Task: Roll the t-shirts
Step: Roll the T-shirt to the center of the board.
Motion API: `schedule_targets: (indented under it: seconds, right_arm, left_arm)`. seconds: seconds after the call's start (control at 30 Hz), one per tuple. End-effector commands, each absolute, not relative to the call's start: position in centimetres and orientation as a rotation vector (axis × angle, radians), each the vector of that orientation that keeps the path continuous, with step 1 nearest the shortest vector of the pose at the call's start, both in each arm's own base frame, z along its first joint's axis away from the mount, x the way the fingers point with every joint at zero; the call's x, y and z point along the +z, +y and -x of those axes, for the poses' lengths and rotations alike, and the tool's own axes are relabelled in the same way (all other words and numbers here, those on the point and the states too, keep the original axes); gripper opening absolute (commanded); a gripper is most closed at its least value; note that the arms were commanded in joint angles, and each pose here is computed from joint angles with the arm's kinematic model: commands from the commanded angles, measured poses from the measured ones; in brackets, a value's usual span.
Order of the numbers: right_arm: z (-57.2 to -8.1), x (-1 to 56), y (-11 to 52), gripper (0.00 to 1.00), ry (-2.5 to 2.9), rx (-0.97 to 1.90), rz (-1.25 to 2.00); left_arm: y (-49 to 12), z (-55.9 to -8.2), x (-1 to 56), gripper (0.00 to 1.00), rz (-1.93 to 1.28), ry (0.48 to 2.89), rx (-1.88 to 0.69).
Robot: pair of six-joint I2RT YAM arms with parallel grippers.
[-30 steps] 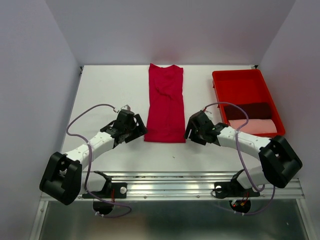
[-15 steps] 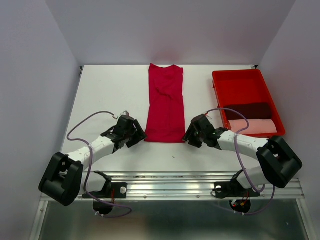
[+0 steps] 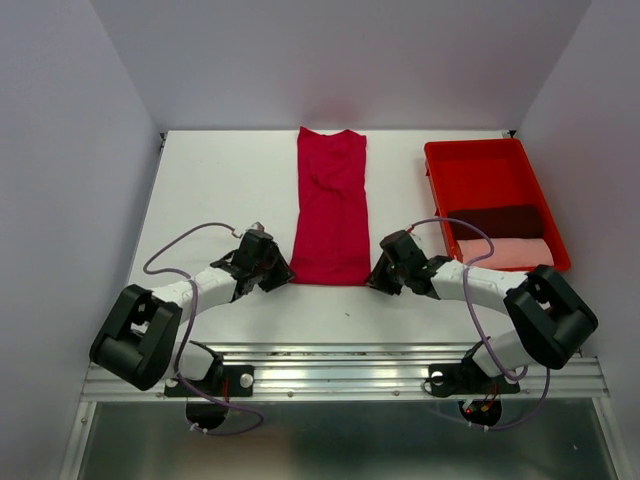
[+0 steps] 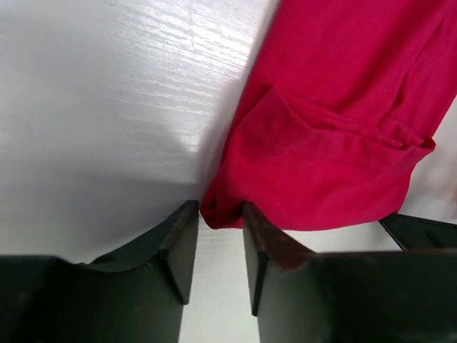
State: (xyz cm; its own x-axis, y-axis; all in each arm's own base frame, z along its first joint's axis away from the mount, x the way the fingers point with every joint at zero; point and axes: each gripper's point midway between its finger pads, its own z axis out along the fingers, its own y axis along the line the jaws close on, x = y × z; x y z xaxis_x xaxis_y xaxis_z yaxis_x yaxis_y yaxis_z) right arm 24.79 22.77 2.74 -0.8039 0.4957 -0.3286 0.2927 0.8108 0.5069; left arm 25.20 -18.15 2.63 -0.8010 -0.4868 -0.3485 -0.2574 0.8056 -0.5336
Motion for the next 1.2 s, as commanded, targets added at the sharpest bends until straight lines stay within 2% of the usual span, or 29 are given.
schedule_targets:
  seconds: [0.0, 0.07, 0.1, 0.17, 0.2, 1.17]
  right_arm:
    - [-25.2, 2.6, 22.9, 0.26, 2.521, 0.624, -0.602]
    - [-25.3, 2.6, 22.9, 0.15, 2.520, 0.621, -0.598]
    - [-25.3, 2.8, 22.9, 0.12, 2.515, 0.624, -0.600]
    - [-25.3, 2.9, 22.8, 0.05, 2.510, 0.625, -0.599]
    - [-25.4, 3.0, 22.7, 0.01, 2.504, 0.624, -0.600]
    - [-23.7, 7.4, 22.1, 0.01, 2.471, 0.704, -0.548]
  left_arm:
    - [-18.5, -25.2, 2.4, 0.40, 0.538, 2.518, -0.663]
    - [-18.7, -25.4, 2.5, 0.30, 0.533, 2.517, -0.673]
    - [-18.8, -25.4, 2.5, 0.17, 0.528, 2.518, -0.673]
    - [-19.0, -25.5, 2.8, 0.01, 0.522, 2.516, -0.685]
    - [-19.1, -25.6, 3.0, 0.00, 0.519, 2.512, -0.693]
    - [-18.2, -22.0, 6.9, 0.00, 0.657, 2.521, -0.740]
